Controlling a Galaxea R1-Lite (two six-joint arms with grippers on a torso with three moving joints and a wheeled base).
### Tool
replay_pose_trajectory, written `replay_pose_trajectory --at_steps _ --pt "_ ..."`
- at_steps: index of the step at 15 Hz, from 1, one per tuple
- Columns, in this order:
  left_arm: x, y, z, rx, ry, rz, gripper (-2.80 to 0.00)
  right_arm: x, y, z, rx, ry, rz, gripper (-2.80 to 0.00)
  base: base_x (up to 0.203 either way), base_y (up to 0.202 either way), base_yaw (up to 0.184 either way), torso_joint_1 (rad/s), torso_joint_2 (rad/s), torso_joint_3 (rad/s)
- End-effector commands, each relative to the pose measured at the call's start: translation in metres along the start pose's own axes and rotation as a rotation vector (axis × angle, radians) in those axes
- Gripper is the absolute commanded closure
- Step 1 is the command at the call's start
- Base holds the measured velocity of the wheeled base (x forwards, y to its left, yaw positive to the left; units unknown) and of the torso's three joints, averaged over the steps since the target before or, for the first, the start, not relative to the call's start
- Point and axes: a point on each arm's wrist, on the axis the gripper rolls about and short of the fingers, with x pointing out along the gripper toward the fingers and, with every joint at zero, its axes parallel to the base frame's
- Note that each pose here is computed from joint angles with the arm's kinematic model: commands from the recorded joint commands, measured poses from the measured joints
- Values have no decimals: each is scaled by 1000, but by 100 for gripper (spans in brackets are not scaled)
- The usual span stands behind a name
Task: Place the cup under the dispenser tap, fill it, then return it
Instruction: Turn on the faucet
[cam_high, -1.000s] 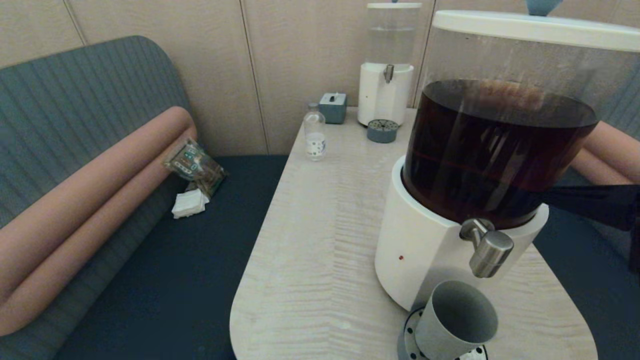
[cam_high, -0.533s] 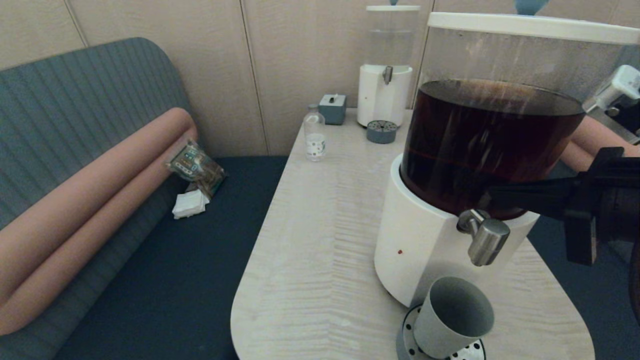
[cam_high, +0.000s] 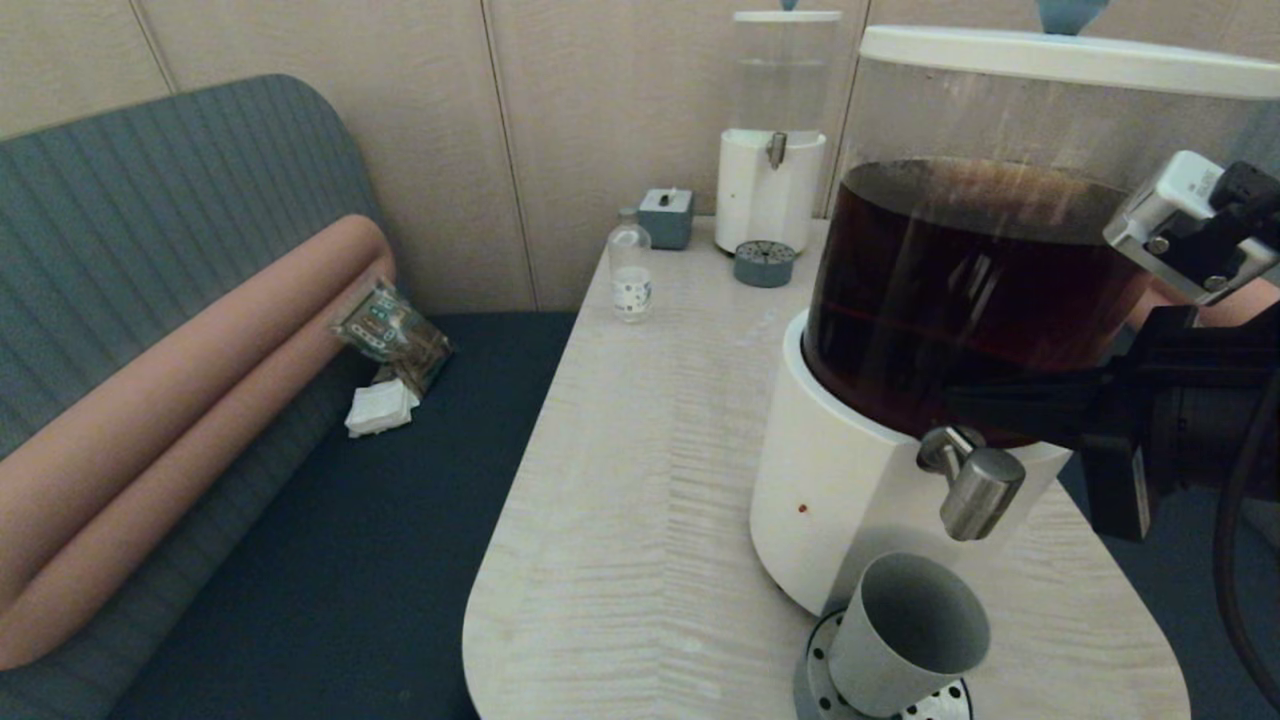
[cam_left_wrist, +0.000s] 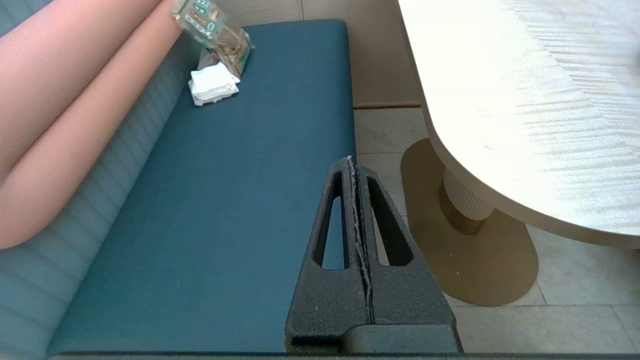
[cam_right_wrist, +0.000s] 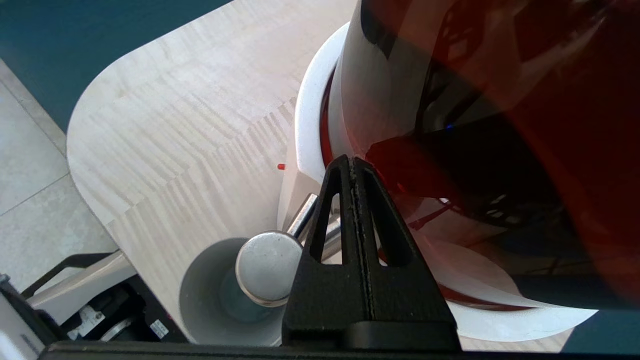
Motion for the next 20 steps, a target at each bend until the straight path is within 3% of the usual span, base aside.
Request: replay_pose_trajectory --at_steps 1,10,20 --pt "0 0 0 0 2 -1 0 -5 0 -2 -2 -6 -6 0 0 0 0 0 0 0" --pt "0 0 0 0 2 -1 0 -27 3 -11 0 -5 -20 0 0 0 0 0 0 0" --pt "0 0 0 0 2 -1 0 -14 7 -25 -6 59 3 0 0 0 0 0 0 0"
